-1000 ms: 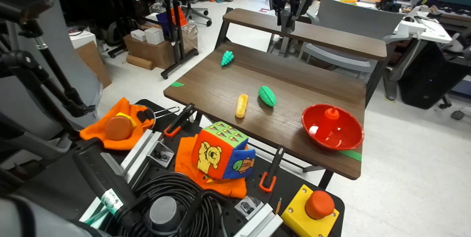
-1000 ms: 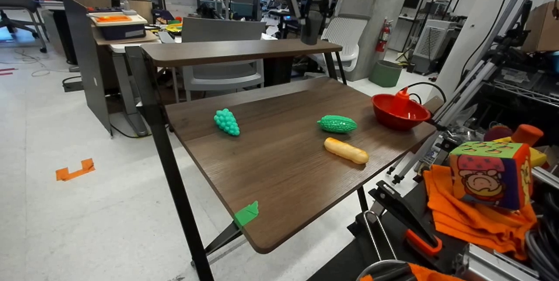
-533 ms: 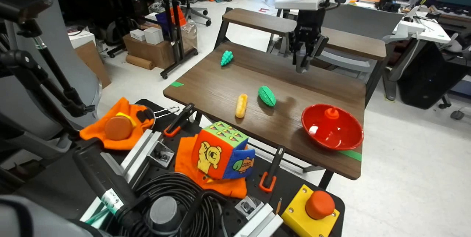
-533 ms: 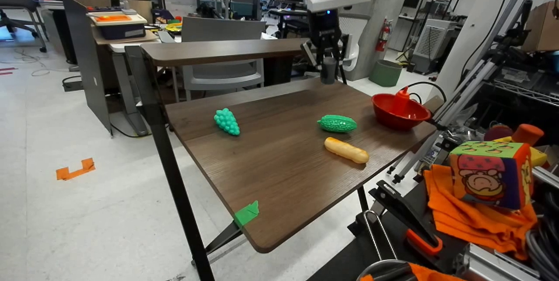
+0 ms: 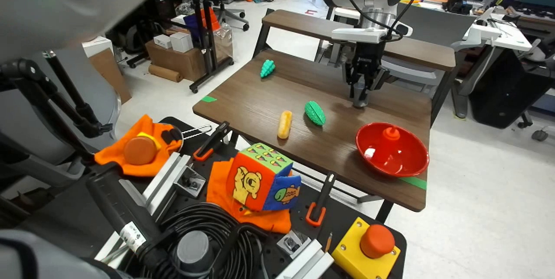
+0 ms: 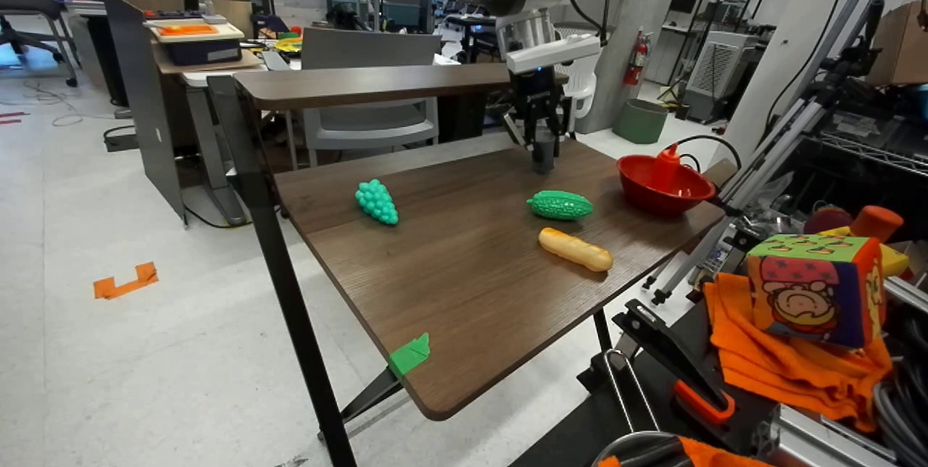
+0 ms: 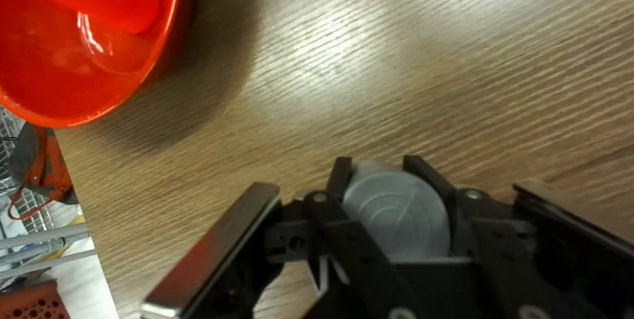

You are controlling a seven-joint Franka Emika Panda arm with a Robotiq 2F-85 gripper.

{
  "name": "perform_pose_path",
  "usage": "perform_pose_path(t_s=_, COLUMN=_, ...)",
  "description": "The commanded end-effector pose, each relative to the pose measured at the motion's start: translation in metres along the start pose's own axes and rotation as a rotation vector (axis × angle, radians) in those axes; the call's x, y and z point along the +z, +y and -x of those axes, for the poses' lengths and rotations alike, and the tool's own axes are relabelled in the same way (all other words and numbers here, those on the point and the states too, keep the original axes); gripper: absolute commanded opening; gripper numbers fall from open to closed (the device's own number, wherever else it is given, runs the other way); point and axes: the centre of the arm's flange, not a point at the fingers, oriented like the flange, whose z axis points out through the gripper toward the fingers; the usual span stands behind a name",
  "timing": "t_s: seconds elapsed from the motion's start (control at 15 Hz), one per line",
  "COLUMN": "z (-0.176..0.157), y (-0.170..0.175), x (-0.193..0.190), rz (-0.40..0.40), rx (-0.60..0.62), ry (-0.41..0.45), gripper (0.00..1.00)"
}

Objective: Move the grey cylinder to the back right side of the table.

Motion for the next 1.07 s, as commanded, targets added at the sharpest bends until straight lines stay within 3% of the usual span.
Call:
perform_pose_path(t_s=0.0, z=-0.065, y=-0.028, x=-0.003, rz=0.017, rx=-0.096, ry=-0.007, gripper=0.08)
perform_pose_path(t_s=0.13, z=-0.065, y=-0.031, x=-0.002, rz=0.030, rx=-0.146, ry=-0.022, gripper=0.09)
perform_pose_path(t_s=0.2, z=-0.064, y=-0.031, x=-0.003, rz=0.035, rx=-0.165, ry=-0.023, gripper=0.55)
perform_pose_path(t_s=0.33, z=-0.043, y=-0.024, x=-0.014, rz=0.056, rx=-0.249, ry=-0.014, gripper=0.66)
perform_pose_path(t_s=0.6, z=0.024, y=-0.002, x=-0.064, rz=0.085, rx=-0.359, ry=0.086, gripper=0.95)
perform_pose_path(t_s=0.8, z=0.067, y=0.000, x=-0.113, rz=0.059, rx=-0.356, ry=0.246, gripper=1.00)
perform_pose_path(t_s=1.0, z=0.092, y=-0.013, x=-0.158, rz=-0.086, rx=-0.311, ry=0.301, gripper=1.00)
